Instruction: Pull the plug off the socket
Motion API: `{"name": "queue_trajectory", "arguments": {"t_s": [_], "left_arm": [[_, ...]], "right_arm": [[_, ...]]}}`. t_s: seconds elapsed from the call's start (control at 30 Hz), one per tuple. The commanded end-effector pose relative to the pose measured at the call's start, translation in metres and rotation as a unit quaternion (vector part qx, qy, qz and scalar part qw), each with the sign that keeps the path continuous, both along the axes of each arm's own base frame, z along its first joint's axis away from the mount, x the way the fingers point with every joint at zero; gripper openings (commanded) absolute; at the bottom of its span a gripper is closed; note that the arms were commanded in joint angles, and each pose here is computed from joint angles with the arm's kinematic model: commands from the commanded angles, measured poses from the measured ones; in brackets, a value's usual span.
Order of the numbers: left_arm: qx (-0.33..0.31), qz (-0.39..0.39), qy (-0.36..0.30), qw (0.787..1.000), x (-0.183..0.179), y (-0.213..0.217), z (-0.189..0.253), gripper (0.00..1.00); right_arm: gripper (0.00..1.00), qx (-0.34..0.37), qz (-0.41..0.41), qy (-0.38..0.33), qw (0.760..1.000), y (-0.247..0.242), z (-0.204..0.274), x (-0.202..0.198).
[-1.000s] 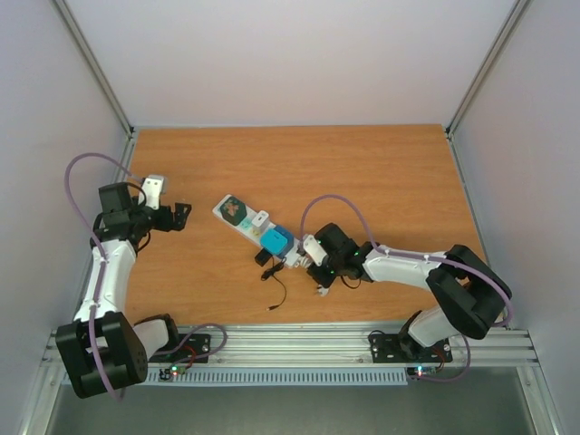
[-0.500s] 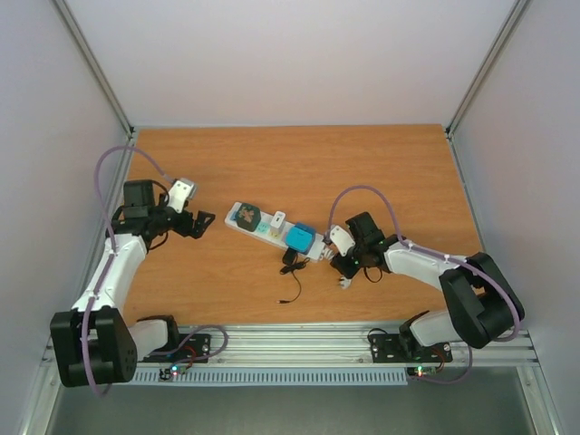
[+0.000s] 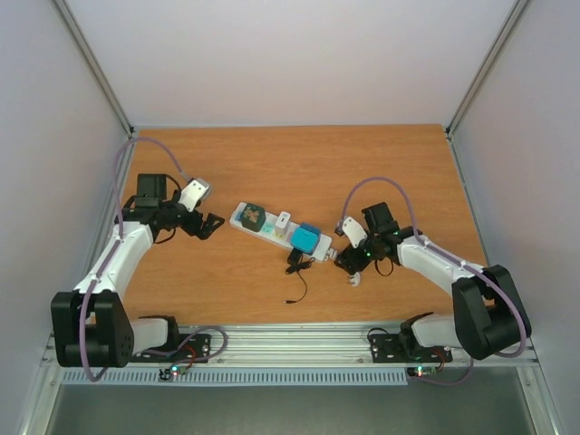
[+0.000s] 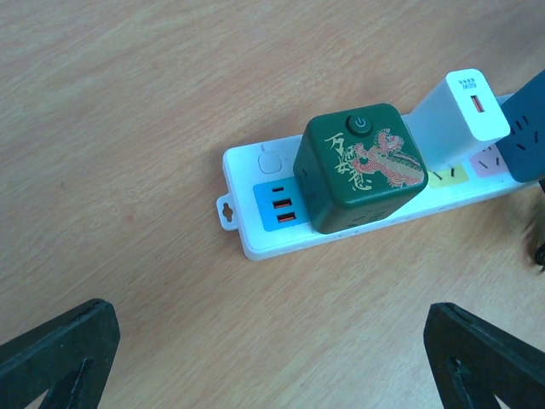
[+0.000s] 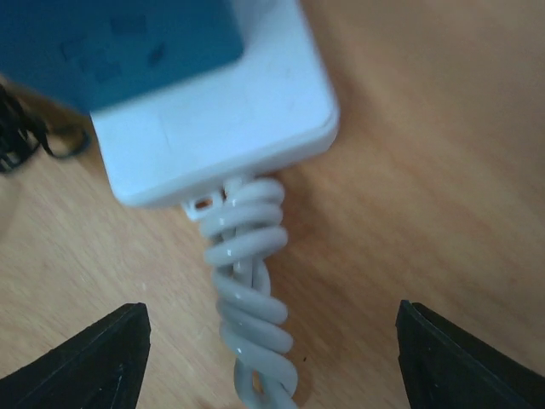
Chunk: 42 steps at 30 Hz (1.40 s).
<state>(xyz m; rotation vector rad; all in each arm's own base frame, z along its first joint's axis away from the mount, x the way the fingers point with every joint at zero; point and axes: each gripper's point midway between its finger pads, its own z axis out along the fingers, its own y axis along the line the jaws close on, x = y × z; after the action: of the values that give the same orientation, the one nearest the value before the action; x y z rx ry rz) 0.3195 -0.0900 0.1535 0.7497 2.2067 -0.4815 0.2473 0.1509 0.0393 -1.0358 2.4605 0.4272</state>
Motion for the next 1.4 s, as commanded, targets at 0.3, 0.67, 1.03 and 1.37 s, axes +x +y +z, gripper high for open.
{"name": "queue_trajectory", "arguments": {"t_s": [0.3, 0.67, 1.03, 1.37], "left_arm": [[0.036, -0.173, -0.008, 0.984, 0.021, -0.018, 0.003, 1.00], [0.033, -0.176, -0.007, 0.984, 0.019, -0.019, -0.013, 0.98], [0.020, -0.204, 0.012, 0.979, 0.004, -0.024, -0.026, 0.92], [0.014, -0.227, 0.002, 0.974, -0.008, -0.028, -0.029, 0.91]], "right_arm": [[0.97, 0.050, 0.011, -0.008, 0.999, 0.015, 0.046, 0.010], [0.88, -0.006, 0.003, 0.001, 1.000, 0.005, -0.005, 0.017], [0.83, -0.040, -0.070, -0.006, 0.997, -0.043, -0.031, 0.074], [0.91, 0.017, -0.032, -0.052, 0.998, -0.051, 0.029, 0.114]]}}
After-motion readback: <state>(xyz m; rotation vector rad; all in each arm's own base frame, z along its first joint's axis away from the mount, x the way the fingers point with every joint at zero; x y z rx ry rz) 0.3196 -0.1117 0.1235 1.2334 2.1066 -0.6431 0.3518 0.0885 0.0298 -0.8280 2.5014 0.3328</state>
